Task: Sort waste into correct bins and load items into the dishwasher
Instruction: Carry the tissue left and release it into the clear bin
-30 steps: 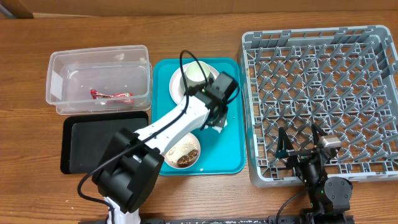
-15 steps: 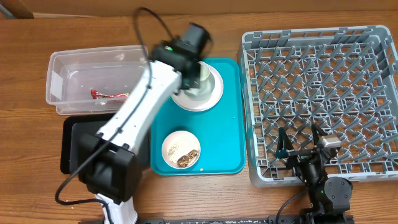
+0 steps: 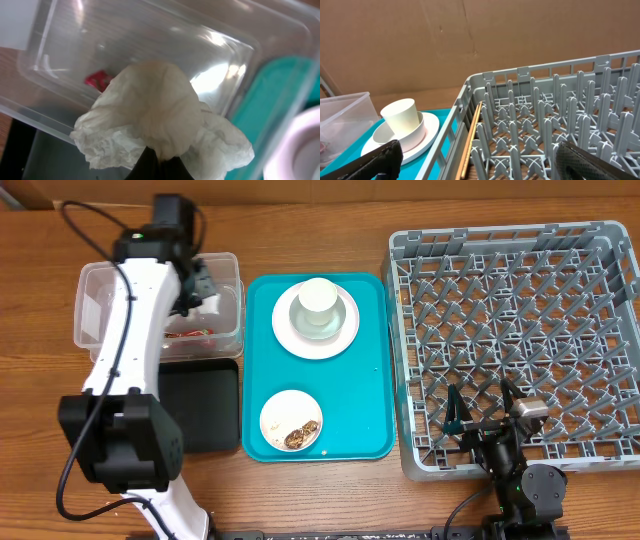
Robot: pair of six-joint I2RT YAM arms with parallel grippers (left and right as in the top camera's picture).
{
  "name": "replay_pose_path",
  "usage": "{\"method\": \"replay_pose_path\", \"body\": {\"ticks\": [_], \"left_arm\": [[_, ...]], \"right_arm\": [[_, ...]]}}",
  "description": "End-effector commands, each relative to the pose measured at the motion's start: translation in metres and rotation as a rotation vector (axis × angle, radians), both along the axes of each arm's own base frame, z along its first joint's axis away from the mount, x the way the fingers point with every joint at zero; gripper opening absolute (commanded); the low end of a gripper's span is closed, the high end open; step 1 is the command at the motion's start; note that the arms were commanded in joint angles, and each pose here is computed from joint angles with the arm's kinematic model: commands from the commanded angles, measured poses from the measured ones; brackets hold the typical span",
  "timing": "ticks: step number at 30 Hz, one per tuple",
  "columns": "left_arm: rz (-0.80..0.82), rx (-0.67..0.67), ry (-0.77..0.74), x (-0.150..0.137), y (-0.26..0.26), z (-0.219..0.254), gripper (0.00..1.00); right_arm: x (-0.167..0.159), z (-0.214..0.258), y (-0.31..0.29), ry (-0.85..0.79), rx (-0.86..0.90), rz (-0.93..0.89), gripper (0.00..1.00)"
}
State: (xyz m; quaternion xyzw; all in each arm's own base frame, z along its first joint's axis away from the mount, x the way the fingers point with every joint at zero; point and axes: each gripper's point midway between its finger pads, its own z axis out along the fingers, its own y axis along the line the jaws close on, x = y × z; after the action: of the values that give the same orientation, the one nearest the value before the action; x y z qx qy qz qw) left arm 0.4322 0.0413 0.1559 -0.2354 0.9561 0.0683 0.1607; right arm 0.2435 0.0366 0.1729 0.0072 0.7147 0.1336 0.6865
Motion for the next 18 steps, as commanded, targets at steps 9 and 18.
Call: {"method": "replay_pose_path", "body": {"ticks": [9,18], "left_arm": [[0.163,0.016,-0.076,0.011,0.068,-0.001,0.08],[0.195,0.016,-0.023,0.023,0.087,-0.047,0.08]], "right_arm": [[0.0,-0.002,-0.001,-0.004,0.002,-0.006,1.0],[0.0,-0.002,-0.001,-0.004,0.002,-0.006,1.0]]}}
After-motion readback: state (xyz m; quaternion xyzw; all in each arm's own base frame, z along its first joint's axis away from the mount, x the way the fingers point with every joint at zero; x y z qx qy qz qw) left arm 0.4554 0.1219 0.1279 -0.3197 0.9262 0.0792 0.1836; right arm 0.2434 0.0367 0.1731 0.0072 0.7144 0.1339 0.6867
